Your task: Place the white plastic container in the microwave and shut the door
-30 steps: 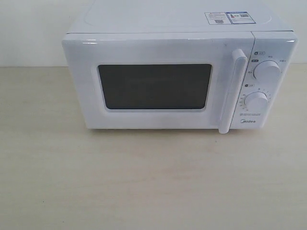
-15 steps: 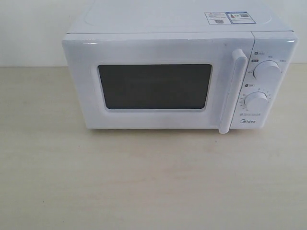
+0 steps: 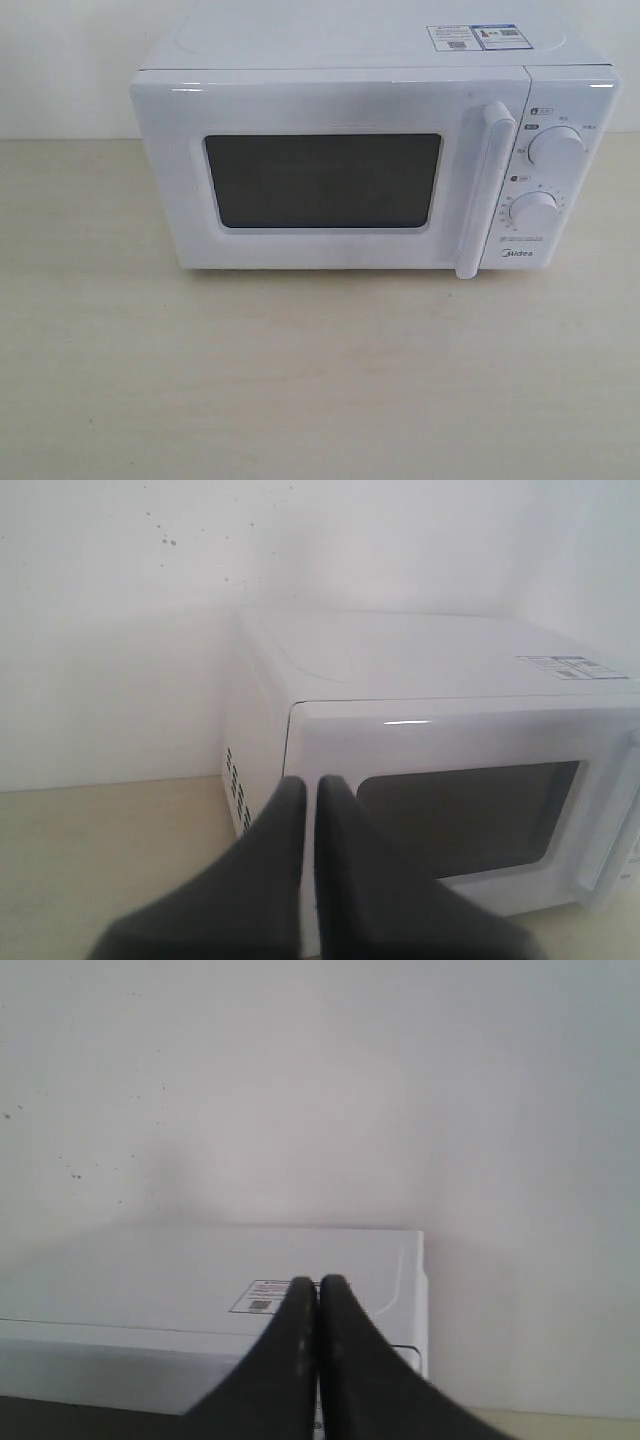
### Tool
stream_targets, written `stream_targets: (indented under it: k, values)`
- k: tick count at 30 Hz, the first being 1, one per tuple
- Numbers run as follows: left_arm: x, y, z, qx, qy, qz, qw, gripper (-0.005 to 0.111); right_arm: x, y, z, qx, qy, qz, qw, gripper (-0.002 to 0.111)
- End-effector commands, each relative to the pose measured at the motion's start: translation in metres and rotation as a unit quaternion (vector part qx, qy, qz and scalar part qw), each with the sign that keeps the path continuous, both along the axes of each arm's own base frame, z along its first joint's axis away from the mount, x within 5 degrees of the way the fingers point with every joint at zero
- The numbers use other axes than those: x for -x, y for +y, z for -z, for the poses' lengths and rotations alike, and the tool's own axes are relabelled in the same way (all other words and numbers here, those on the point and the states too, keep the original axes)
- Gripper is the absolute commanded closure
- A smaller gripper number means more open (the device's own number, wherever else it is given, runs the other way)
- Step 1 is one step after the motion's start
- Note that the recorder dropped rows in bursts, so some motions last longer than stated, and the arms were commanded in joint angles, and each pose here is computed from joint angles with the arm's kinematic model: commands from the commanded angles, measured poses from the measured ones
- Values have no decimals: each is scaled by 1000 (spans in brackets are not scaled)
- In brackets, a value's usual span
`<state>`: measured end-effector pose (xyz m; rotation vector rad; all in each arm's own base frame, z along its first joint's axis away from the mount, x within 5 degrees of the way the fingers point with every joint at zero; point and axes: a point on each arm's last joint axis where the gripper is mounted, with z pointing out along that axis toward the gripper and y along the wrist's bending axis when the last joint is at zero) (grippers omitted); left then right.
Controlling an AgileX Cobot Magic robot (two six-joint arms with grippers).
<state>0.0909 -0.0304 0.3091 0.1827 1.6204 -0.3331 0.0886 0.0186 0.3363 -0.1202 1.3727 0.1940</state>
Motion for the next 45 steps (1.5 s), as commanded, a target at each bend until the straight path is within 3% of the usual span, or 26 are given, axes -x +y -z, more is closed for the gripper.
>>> stream_targets:
  k: [1, 25, 31, 33, 37, 45]
  values:
    - [0, 1, 1, -2, -1, -4, 1000, 102, 10, -5, 4, 25, 7, 23, 999, 108]
    - [0, 1, 1, -2, -1, -4, 1000, 102, 11, -2, 12, 65, 43, 15, 997, 108]
    - [0, 1, 1, -2, -1, -4, 1000, 102, 21, 4, 28, 136, 113, -19, 984, 108]
    - [0, 1, 1, -2, -1, -4, 1000, 102, 25, 3, 35, 126, 152, -21, 980, 108]
    - [0, 1, 1, -2, -1, -4, 1000, 102, 31, -2, 41, 39, 198, 8, 979, 108]
    - [0, 1, 1, -2, -1, -4, 1000, 102, 41, -13, 40, 7, 186, 69, 980, 108]
